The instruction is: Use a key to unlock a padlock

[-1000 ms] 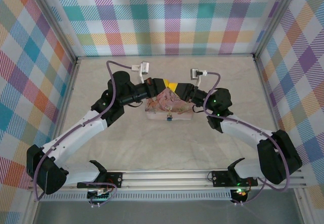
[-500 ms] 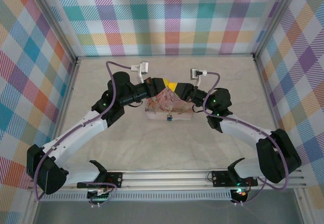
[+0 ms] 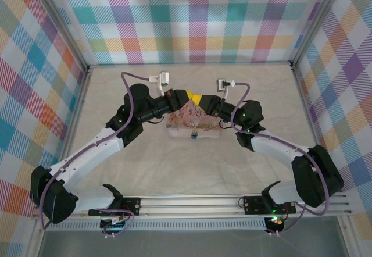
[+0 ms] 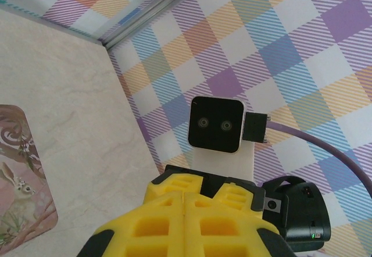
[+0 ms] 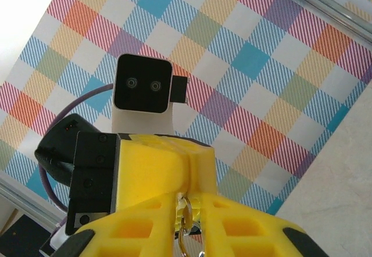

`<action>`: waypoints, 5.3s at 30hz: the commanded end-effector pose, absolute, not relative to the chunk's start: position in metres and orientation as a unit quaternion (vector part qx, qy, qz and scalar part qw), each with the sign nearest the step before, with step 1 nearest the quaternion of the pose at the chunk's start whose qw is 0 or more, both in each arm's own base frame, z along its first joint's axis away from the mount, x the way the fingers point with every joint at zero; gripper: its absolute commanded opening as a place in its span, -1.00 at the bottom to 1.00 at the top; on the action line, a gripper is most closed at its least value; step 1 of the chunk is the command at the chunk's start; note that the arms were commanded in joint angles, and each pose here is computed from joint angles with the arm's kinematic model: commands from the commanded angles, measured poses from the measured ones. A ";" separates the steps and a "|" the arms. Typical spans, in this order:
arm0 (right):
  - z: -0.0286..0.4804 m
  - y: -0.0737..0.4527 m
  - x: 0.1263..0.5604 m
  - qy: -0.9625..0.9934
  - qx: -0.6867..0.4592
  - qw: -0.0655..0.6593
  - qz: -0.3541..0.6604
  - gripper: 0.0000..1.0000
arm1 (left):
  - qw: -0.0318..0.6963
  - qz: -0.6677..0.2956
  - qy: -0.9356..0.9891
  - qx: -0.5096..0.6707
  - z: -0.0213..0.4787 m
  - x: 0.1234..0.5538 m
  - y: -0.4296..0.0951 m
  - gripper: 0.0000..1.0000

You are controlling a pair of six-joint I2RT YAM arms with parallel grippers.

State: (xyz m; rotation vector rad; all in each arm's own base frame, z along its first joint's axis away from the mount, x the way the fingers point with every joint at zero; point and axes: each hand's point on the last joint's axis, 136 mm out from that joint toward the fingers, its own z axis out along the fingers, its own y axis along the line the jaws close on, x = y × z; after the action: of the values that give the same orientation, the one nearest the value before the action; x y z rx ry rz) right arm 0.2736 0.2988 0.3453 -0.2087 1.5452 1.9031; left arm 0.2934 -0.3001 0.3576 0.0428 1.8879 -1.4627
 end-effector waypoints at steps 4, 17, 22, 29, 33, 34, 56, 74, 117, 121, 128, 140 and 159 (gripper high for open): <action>0.359 0.307 0.263 0.573 -0.109 0.337 0.739 -0.72 | 0.377 -0.585 0.718 0.025 0.368 0.285 -0.302 -1.00; 0.353 0.305 0.263 0.591 -0.115 0.352 0.717 -1.00 | 0.390 -0.569 0.724 0.016 0.368 0.283 -0.290 -0.56; 0.346 0.298 0.253 0.621 -0.134 0.369 0.679 -1.00 | 0.409 -0.545 0.732 -0.012 0.368 0.285 -0.261 0.15; 0.334 0.277 0.239 0.671 -0.141 0.397 0.610 -1.00 | 0.410 -0.495 0.765 -0.038 0.350 0.285 -0.231 0.48; 0.325 0.255 0.239 0.708 -0.128 0.424 0.550 -1.00 | 0.390 -0.439 0.808 -0.055 0.317 0.289 -0.221 0.53; 0.323 0.249 0.239 0.717 -0.125 0.429 0.535 -1.00 | 0.381 -0.423 0.820 -0.060 0.306 0.290 -0.219 0.55; 0.187 0.135 0.313 0.885 0.034 0.428 0.183 -1.00 | 0.299 -0.252 0.908 -0.151 0.147 0.356 -0.198 0.85; 0.108 0.127 0.342 0.921 0.063 0.357 0.140 -1.00 | 0.282 -0.270 0.909 -0.146 0.118 0.439 -0.224 0.79; 0.184 0.172 0.423 0.935 -0.052 0.325 0.130 -1.00 | 0.280 -0.397 0.874 0.027 0.156 0.284 -0.253 1.00; 0.177 0.181 0.453 0.938 -0.056 0.320 0.123 -1.00 | 0.326 -0.393 0.857 0.070 0.143 0.277 -0.267 1.00; 0.155 0.189 0.488 0.944 -0.062 0.307 0.105 -1.00 | 0.355 -0.383 0.844 0.120 0.118 0.279 -0.288 0.98; 0.118 0.196 0.512 0.953 -0.075 0.281 0.089 -1.00 | 0.411 -0.358 0.820 0.174 0.079 0.289 -0.317 0.95; 0.072 0.214 0.490 0.963 -0.086 0.234 0.100 -1.00 | 0.398 -0.444 0.768 0.232 0.085 0.286 -0.368 0.74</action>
State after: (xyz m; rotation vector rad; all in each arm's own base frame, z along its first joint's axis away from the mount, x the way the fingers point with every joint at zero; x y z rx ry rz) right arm 0.5041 0.2050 0.0963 -0.2020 2.5819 0.2639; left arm 0.2902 -0.3455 0.0585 0.5213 2.0582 -1.0197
